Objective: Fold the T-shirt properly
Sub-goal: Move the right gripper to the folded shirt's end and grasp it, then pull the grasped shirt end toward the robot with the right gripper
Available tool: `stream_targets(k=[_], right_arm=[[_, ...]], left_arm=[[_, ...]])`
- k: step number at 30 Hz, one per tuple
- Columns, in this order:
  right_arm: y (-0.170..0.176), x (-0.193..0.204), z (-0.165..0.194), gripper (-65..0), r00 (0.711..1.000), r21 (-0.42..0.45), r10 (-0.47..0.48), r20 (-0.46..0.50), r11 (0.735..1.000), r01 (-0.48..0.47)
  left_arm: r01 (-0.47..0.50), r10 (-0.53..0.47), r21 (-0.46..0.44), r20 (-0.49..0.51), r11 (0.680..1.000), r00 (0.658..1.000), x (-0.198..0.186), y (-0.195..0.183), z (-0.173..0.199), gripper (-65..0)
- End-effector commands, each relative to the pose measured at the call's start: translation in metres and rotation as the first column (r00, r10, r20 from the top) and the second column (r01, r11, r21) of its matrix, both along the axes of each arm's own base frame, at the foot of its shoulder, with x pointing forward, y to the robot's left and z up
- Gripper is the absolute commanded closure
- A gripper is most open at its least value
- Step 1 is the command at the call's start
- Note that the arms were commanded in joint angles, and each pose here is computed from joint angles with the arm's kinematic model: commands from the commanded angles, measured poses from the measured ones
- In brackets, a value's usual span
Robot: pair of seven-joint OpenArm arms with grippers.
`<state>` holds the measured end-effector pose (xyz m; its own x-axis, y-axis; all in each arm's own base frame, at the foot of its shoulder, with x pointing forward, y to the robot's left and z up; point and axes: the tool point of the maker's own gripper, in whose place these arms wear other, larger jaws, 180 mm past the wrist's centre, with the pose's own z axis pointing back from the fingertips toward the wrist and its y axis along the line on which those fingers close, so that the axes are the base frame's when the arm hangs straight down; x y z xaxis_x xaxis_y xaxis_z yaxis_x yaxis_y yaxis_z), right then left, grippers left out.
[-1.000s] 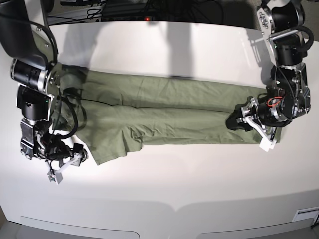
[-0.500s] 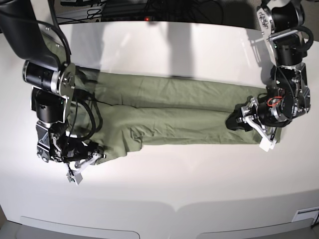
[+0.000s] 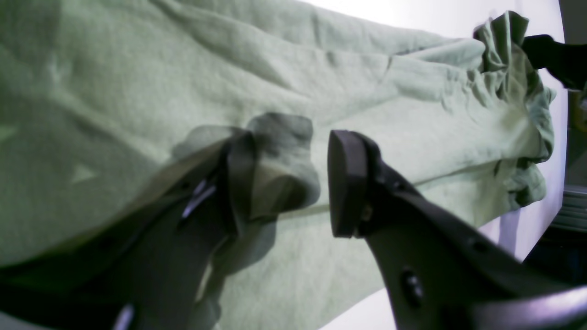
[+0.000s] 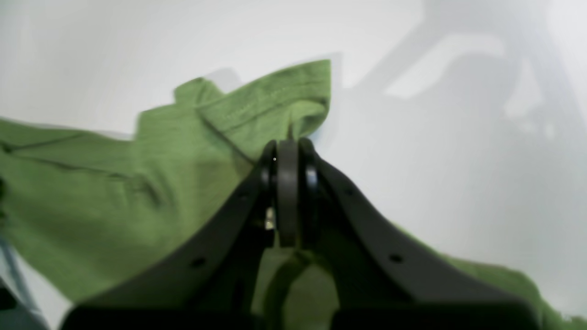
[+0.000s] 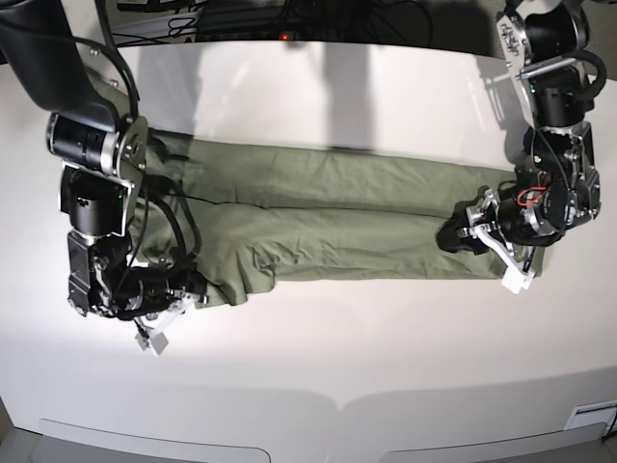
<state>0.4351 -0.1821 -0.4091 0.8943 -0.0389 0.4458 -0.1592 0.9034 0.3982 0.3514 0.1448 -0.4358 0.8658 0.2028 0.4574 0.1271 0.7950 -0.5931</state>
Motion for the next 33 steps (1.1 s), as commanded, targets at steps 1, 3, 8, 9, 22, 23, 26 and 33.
stream_targets(k=[1, 3, 8, 9, 22, 23, 26, 33], right_arm=[[-0.002, 0.025, 0.035, 0.0, 0.996, 0.022, -0.003, 0.09, 1.0, 0.001], [0.006, 0.023, 0.045, 0.0, 0.996, 0.052, 0.021, 0.087, 0.998, -0.025], [0.025, 0.008, 0.048, 0.0, 0.984, -0.023, 0.162, 0.076, 0.987, -0.161], [0.03, 0.002, 0.046, 0.0, 0.978, -0.048, 0.197, 0.072, 0.98, -0.194], [0.075, -0.087, 0.053, 0.0, 0.885, -0.148, 0.442, 0.147, 0.894, -0.423], [0.077, -0.095, 0.057, 0.0, 0.875, -0.149, 0.459, 0.156, 0.886, -0.439], [0.078, -0.122, 0.061, 0.0, 0.852, -0.168, 0.498, 0.164, 0.865, -0.473], [0.082, -0.179, 0.06, 0.0, 0.813, -0.211, 0.562, 0.151, 0.822, -0.529]], left_arm=[[0.009, -0.009, 0.024, -0.004, 1.0, 1.0, 0.003, 0.005, 0.004, -26.4], [0.009, -0.009, 0.024, -0.004, 1.0, 1.0, 0.003, 0.005, 0.004, -26.4], [0.009, -0.009, 0.024, -0.004, 1.0, 1.0, 0.003, 0.005, 0.004, -26.4], [0.009, -0.009, 0.024, -0.004, 1.0, 1.0, 0.003, 0.005, 0.004, -26.4], [0.008, -0.008, 0.025, -0.004, 1.0, 1.0, 0.003, 0.006, 0.004, -26.4], [0.009, -0.008, 0.025, -0.004, 1.0, 1.0, 0.003, 0.006, 0.004, -26.4], [0.007, -0.007, 0.026, -0.001, 1.0, 1.0, 0.004, 0.007, 0.004, -26.4], [-0.017, 0.014, 0.093, 0.032, 0.996, 0.999, 0.017, 0.043, 0.019, -26.4]])
